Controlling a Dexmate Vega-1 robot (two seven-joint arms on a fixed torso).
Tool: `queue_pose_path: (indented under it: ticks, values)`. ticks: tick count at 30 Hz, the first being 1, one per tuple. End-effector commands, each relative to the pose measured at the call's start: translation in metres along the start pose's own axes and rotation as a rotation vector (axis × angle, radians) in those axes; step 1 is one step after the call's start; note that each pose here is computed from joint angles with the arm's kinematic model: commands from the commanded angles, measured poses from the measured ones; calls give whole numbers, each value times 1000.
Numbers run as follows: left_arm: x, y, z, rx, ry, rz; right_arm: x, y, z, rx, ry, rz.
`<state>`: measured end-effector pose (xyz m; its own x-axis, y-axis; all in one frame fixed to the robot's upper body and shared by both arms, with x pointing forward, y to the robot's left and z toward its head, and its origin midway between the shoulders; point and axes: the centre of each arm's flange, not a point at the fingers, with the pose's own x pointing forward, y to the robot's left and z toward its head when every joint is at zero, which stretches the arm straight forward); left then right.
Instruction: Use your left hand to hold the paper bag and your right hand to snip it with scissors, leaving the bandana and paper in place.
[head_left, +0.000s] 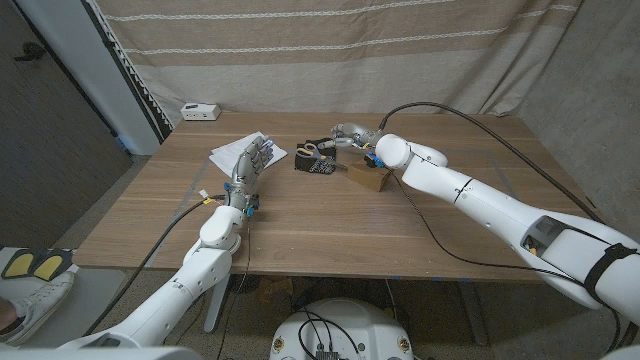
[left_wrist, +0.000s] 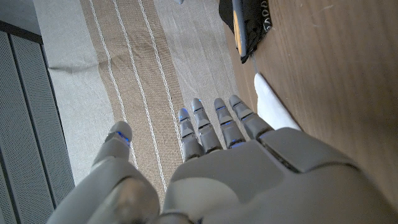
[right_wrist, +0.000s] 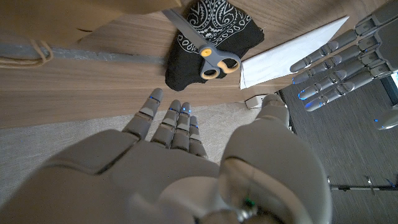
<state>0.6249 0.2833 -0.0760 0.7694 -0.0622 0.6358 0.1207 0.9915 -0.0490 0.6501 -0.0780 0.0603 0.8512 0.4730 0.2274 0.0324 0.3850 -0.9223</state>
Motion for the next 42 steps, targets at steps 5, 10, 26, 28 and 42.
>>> queue_pose_path:
  ticks: [5,10,26,28,42]
  values:
    - [-2,6,3,9,-19,23,11,5,9,-65,19,0]
    - [-3,5,2,3,-21,26,12,8,8,-71,25,-2]
    - [-6,2,1,-5,-19,28,20,15,11,-83,50,0]
    - [-7,2,1,-8,-21,29,22,16,11,-84,52,4]
    - [-5,2,4,5,-26,18,24,21,14,-94,66,4]
